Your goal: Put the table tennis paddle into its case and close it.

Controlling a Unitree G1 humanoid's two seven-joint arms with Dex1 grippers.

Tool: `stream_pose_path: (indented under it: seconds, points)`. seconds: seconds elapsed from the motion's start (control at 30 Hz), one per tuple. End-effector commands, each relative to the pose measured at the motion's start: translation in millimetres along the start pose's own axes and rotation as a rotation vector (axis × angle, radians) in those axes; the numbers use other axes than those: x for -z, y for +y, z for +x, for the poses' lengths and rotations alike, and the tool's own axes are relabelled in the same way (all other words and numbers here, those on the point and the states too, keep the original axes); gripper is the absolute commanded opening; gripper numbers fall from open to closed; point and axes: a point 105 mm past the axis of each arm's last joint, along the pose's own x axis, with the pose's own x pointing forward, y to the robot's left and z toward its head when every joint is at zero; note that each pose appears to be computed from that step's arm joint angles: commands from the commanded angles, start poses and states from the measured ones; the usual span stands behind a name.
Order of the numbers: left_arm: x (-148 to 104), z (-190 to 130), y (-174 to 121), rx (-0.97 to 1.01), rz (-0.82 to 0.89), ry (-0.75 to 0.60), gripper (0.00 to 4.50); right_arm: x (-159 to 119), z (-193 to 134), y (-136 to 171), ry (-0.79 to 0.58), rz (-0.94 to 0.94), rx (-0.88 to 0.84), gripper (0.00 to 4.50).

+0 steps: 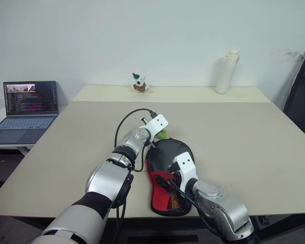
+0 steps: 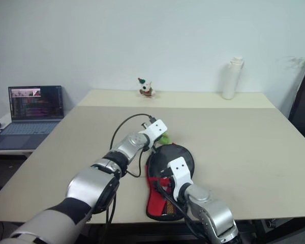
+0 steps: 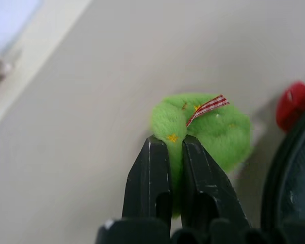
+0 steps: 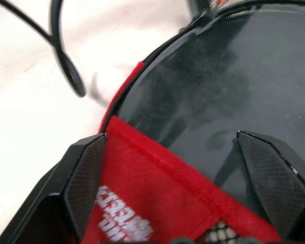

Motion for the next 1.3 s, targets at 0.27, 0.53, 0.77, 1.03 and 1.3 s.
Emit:
stream_pose_path:
  seconds: [0.27, 0.53, 0.77, 1.03, 1.3]
  points:
    - [-90, 2, -7, -0.052, 0.240, -0.230, 0.01, 43, -1, 14, 0.154, 0.074, -0.018, 4.50]
    - [-133, 2, -51, 0.041, 0.364, -0.369, 0.01, 46, 0, 17, 0.158, 0.087, -0.025, 4.50]
    - [-148, -1, -85, 0.146, 0.393, -0.442, 0.01, 46, 2, 16, 0.155, 0.089, -0.026, 4.50]
    - [-134, 0, -98, 0.251, 0.344, -0.419, 0.01, 44, 5, 11, 0.149, 0.086, -0.013, 4.50]
    - [-129, -3, -103, 0.367, 0.203, -0.429, 2.76, 40, 7, 4, 0.142, 0.065, -0.005, 4.50]
